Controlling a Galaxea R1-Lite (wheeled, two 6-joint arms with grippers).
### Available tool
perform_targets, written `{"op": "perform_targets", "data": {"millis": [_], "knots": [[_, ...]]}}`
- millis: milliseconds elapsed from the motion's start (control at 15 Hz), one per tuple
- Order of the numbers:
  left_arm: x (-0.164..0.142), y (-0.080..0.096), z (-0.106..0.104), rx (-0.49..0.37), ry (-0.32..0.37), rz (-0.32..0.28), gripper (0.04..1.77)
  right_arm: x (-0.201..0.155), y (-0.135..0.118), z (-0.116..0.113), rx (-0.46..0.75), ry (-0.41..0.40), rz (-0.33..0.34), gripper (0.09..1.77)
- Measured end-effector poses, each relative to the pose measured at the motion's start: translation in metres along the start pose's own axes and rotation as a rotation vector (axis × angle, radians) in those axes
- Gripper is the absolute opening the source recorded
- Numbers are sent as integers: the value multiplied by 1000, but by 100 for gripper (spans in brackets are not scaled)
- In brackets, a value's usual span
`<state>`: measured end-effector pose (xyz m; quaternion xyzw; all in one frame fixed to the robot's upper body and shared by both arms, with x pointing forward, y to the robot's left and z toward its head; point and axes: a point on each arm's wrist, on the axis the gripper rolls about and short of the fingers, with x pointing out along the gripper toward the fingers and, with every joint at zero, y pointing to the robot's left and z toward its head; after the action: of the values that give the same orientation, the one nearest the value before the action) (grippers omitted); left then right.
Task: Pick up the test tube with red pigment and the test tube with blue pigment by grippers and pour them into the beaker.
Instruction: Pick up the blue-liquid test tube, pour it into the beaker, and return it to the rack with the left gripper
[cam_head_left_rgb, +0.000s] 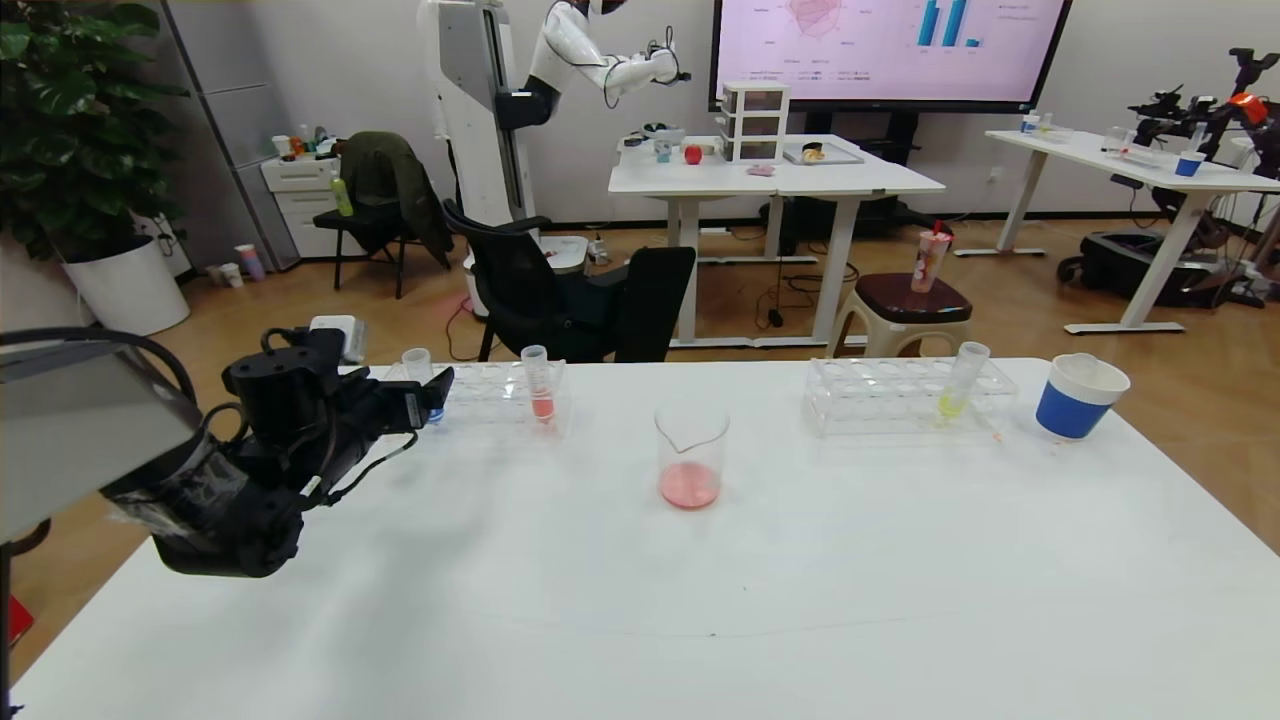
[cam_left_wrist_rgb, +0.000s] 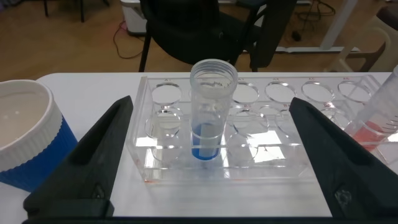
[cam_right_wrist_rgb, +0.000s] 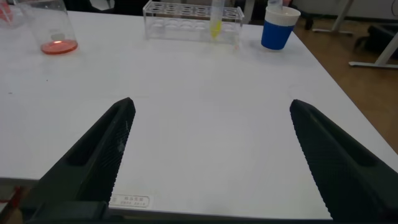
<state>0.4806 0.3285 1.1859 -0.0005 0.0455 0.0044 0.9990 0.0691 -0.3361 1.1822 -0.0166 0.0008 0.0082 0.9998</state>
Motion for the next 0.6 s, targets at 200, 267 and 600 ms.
{"op": "perform_targets", "data": {"millis": [200,267,600], "knots": [[18,-1,-5,0,-15,1,175,0,0,0,0,0,0,174],[22,0,-7,-1,-19,2,175,0,0,0,0,0,0,174],[30,-1,-10,-2,-28,1,174,0,0,0,0,0,0,174]]}}
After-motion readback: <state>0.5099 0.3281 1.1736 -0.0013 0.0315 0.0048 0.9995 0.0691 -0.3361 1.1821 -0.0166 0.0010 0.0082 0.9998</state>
